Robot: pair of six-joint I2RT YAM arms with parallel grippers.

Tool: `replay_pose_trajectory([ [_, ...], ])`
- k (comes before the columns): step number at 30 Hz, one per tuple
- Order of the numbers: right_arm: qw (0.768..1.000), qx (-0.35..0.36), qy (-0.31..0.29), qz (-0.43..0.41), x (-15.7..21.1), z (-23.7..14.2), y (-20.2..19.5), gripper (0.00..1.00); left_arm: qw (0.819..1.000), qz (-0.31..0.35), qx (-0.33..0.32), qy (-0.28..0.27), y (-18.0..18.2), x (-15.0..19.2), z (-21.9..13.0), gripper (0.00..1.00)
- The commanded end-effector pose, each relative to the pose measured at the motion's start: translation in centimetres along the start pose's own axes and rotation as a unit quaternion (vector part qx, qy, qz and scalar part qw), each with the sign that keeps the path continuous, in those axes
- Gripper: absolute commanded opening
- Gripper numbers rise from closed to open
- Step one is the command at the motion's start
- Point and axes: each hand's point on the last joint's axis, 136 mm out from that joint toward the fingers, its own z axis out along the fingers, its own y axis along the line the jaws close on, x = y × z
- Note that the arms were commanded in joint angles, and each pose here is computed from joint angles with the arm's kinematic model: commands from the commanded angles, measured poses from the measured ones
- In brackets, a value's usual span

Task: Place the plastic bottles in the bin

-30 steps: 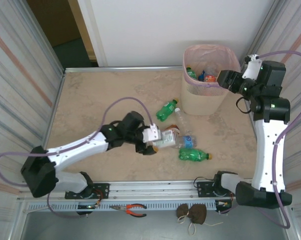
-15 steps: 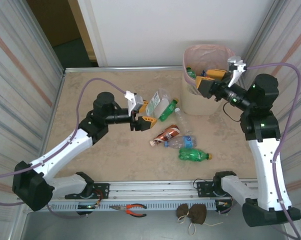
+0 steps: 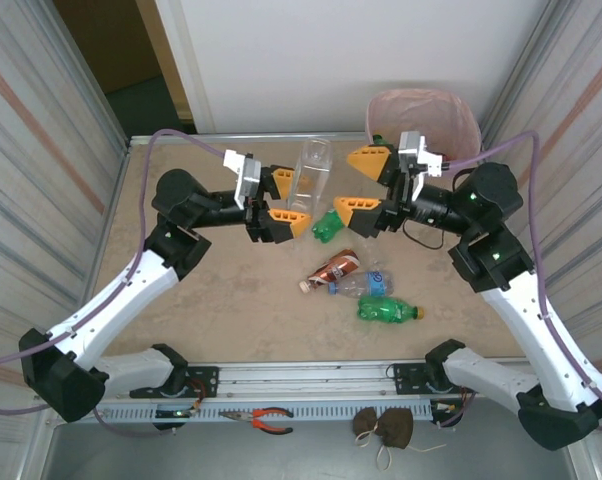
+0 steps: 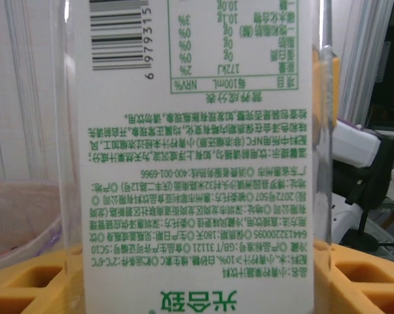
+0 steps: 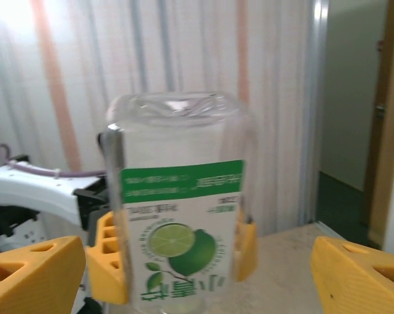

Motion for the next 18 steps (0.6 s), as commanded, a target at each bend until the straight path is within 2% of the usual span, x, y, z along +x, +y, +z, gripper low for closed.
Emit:
replay_pose_trajectory([
  [1, 0.999, -0.039, -0.019, -0.028, -1.1, 1.5, 1.4, 0.89, 0.999, 0.021, 0.027, -0.026, -1.4, -2.8, 0.0, 0.46],
  [8, 0.998, -0.059, -0.020, -0.018, -0.9, 4.1, 2.5, 0.87, 0.999, 0.026, 0.038, -0.030, -2.0, -3.5, 0.2, 0.46],
  [18, 0.997, -0.068, -0.032, -0.012, -1.6, 5.3, 2.8, 0.74, 0.998, 0.030, 0.037, -0.029, -2.3, -3.5, 0.2, 0.46],
])
